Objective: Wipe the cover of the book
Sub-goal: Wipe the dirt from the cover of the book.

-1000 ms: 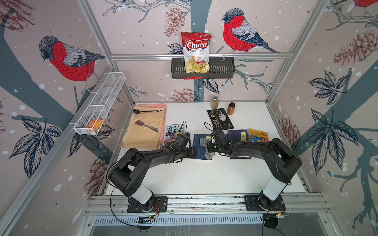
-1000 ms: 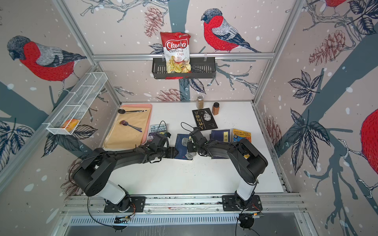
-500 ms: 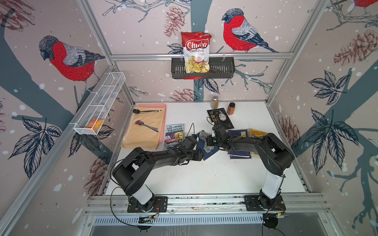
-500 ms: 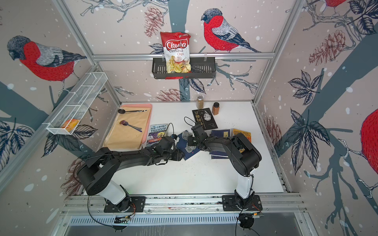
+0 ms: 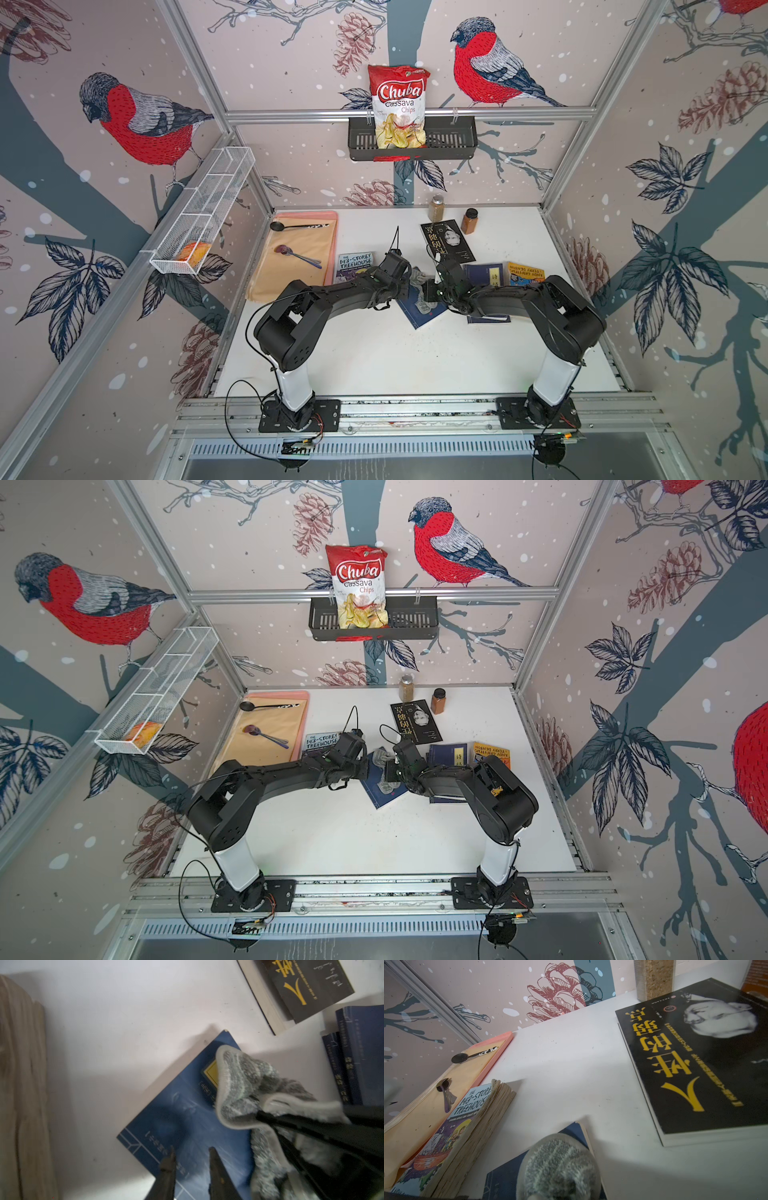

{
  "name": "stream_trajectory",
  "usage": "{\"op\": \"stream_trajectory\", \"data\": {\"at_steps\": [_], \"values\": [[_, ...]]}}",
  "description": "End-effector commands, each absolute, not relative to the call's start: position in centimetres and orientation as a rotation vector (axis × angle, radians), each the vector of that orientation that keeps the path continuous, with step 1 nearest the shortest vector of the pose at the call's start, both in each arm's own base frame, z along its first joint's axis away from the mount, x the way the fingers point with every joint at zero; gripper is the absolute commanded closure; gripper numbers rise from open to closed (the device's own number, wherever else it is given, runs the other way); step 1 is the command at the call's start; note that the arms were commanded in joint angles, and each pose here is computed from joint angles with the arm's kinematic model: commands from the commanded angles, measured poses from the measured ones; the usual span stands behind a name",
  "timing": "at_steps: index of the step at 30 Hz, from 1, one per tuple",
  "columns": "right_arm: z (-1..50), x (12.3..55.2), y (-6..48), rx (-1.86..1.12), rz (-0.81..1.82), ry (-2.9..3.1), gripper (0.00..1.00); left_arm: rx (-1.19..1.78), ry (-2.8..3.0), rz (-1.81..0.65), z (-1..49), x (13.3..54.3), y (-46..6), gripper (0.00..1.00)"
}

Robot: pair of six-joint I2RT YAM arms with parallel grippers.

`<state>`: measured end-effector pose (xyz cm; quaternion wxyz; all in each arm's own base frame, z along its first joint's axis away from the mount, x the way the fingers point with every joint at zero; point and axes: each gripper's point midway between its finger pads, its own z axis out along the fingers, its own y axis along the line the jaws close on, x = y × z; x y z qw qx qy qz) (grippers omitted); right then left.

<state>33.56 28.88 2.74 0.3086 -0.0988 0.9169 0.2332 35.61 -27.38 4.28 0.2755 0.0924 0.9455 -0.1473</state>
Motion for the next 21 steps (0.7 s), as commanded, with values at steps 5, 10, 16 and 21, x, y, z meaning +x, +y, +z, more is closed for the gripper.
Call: {"op": "stream_trajectory", "data": {"at_steps": [5,10,16,21], "values": [[-0.9,30.0,25.8,-0.267,0.372,2.606,0.97,0.302,2.641,-0.347,0.7,34.8,-26.7,0.95],[-0.9,27.1,24.5,-0.277,0.344,2.638,0.96,0.284,2.668,-0.362,-0.5,34.6,-25.7,1.0],[-1.0,25.0,23.5,-0.247,0.389,2.654,0.95,0.306,2.678,-0.369,-1.1,34.3,-25.0,1.0],[-1.0,28.4,25.8,-0.26,0.445,2.629,0.96,0.326,2.693,-0.379,-2.2,33.5,-24.7,1.0]]}}
